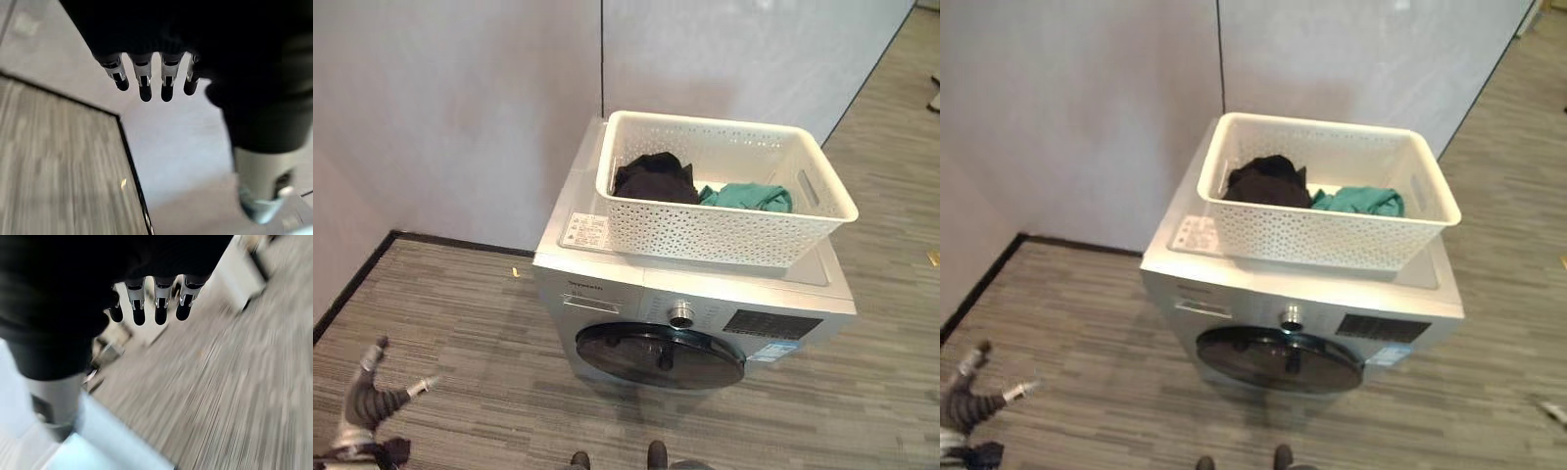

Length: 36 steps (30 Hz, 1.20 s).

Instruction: Grab the laundry basket,head to the washer,open it,put in the laundry and shut it.

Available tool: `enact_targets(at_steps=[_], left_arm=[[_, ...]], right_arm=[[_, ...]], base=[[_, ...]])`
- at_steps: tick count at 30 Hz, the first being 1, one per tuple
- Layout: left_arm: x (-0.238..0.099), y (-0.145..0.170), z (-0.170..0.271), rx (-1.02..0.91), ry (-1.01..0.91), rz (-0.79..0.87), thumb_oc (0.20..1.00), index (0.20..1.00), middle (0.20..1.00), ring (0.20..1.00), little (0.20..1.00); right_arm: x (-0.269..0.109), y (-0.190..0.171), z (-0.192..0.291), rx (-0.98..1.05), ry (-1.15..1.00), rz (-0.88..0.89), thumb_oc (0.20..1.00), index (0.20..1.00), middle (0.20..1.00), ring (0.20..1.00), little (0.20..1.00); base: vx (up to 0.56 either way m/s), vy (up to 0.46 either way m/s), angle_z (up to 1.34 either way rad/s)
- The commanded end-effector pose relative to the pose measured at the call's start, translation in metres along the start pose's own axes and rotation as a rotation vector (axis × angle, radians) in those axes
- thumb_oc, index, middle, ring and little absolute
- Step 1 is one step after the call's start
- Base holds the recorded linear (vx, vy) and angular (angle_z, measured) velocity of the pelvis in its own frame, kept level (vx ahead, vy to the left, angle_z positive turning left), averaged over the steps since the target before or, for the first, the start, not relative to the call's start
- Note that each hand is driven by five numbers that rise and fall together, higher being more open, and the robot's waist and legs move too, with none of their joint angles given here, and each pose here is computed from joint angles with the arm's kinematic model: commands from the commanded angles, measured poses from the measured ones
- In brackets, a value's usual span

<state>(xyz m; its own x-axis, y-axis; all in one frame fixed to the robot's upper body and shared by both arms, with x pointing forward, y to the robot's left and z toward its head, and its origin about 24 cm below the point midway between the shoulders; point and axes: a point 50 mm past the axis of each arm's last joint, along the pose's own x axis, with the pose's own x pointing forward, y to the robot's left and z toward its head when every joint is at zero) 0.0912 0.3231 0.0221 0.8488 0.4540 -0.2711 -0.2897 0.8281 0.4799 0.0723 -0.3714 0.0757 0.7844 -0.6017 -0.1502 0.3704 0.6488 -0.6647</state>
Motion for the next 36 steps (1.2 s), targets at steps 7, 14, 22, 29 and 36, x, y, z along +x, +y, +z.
enact_targets(at_steps=[7, 14, 22, 29, 36], left_arm=[[0.071, -0.104, 0.052, -0.123, -0.167, -0.383, 1.0, 1.0, 1.0, 1.0, 1.0], [0.079, -0.138, 0.064, -0.05, -0.187, -0.435, 1.0, 1.0, 1.0, 1.0, 1.0], [0.085, -0.141, 0.08, 0.024, -0.254, -0.468, 1.0, 1.0, 1.0, 1.0, 1.0], [0.09, -0.13, 0.079, 0.101, -0.249, -0.453, 1.0, 1.0, 1.0, 1.0, 1.0], [0.087, -0.14, 0.073, 0.052, -0.22, -0.449, 1.0, 1.0, 1.0, 1.0, 1.0]], right_arm=[[0.051, 0.08, 0.047, 0.04, -0.213, 0.361, 1.0, 1.0, 1.0, 1.0, 1.0], [0.05, 0.125, 0.056, 0.048, -0.22, 0.436, 1.0, 1.0, 1.0, 1.0, 1.0], [0.063, 0.137, 0.081, -0.072, -0.309, 0.41, 1.0, 1.0, 1.0, 1.0, 1.0], [0.072, 0.131, 0.083, -0.357, -0.326, 0.391, 1.0, 1.0, 1.0, 1.0, 1.0], [0.083, 0.129, 0.087, -0.41, -0.328, 0.277, 1.0, 1.0, 1.0, 1.0, 1.0]], base=[[-0.28, -0.038, 0.55], [-0.09, 0.161, 0.47], [-0.15, 0.246, 0.05], [-0.18, 0.004, -0.21], [-0.16, -0.222, -0.02]])
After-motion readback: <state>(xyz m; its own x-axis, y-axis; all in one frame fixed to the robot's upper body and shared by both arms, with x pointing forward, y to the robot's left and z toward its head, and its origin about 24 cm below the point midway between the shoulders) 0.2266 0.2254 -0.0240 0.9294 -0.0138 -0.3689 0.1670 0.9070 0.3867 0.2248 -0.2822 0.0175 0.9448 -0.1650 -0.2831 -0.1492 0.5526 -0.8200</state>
